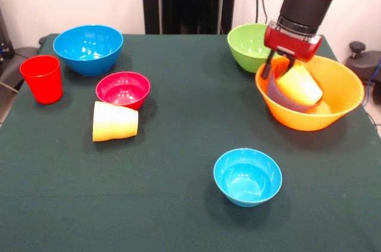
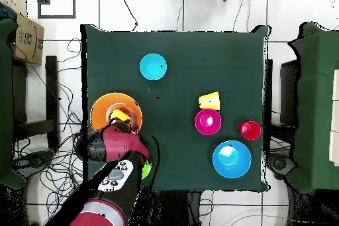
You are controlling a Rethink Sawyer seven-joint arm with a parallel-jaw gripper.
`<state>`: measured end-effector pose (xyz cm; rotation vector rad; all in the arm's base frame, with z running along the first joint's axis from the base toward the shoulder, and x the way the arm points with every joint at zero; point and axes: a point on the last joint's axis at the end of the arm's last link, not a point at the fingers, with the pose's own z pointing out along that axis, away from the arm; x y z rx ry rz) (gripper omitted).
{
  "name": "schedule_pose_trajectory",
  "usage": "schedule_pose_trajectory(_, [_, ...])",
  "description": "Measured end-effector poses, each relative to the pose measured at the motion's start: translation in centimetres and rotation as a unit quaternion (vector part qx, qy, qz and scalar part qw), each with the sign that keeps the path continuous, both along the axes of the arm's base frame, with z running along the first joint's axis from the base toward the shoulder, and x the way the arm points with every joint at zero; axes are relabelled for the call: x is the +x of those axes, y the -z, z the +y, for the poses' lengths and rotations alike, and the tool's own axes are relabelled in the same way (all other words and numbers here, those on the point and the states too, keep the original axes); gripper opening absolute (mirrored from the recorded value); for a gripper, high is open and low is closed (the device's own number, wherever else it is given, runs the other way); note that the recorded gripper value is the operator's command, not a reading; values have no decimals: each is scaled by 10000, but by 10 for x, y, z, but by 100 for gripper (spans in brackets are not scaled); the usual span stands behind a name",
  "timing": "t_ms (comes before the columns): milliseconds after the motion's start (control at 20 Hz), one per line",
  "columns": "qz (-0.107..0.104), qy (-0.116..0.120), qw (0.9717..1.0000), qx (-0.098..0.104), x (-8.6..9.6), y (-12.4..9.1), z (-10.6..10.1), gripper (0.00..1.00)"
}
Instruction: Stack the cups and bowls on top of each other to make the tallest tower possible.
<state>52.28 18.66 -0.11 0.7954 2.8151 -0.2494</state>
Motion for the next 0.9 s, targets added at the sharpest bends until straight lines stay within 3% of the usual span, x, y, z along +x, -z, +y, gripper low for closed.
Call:
schedule_pose_trajectory(400, [-10,110,9999,7,1,1,2,100])
schedule_pose_trajectory(900, [-23,12,10000,-67,-4,-1,10,100])
